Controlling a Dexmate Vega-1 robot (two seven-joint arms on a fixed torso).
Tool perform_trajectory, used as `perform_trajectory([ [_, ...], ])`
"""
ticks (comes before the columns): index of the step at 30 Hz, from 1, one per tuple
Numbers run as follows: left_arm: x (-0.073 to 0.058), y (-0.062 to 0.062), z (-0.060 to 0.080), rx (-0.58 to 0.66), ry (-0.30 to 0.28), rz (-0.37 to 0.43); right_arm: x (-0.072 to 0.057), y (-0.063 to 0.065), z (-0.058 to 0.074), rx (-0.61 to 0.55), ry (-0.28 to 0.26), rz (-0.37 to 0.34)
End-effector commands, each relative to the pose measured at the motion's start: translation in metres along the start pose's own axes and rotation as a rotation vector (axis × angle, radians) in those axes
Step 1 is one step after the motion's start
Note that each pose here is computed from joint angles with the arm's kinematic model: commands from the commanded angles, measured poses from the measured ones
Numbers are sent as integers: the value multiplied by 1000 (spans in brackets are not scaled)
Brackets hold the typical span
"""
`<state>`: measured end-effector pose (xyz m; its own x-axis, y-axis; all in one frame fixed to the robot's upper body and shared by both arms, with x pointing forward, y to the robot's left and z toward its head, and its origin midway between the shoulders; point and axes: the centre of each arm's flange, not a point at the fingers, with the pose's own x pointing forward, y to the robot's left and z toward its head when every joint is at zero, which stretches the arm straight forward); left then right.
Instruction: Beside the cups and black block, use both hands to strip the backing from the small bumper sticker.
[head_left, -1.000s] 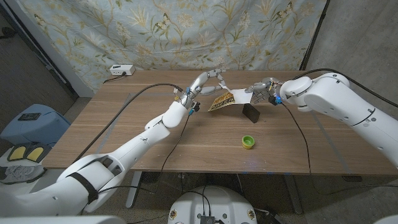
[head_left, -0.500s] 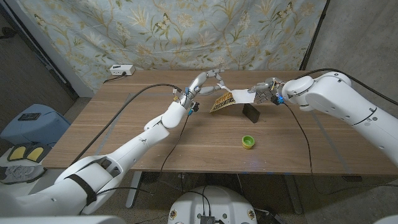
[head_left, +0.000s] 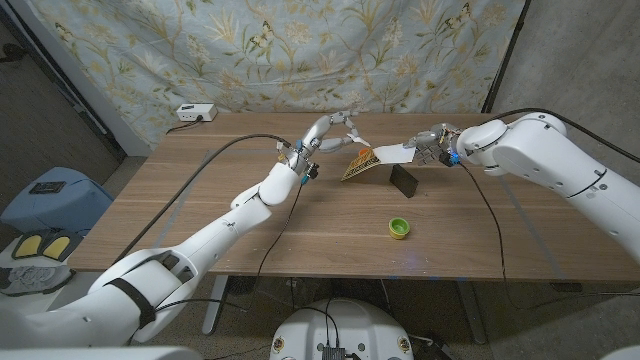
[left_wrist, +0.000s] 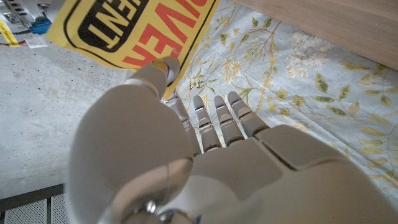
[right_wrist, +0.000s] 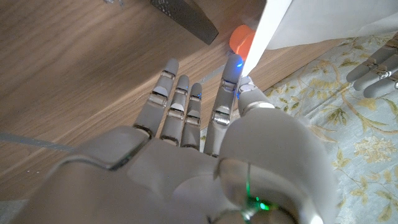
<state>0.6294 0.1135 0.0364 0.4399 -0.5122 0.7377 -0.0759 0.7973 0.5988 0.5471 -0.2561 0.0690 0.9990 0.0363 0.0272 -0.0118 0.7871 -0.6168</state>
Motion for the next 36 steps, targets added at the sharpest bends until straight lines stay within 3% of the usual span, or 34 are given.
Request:
perform_trajectory([
  [1, -3, 10, -2, 17, 14, 16, 5, -6, 2, -9, 14, -12],
  [11, -7, 15, -3, 24, 22, 13, 8, -10, 4, -5, 21, -14],
  [36, -21, 25, 3, 38, 39, 32, -2, -20, 0, -8, 43, -37],
])
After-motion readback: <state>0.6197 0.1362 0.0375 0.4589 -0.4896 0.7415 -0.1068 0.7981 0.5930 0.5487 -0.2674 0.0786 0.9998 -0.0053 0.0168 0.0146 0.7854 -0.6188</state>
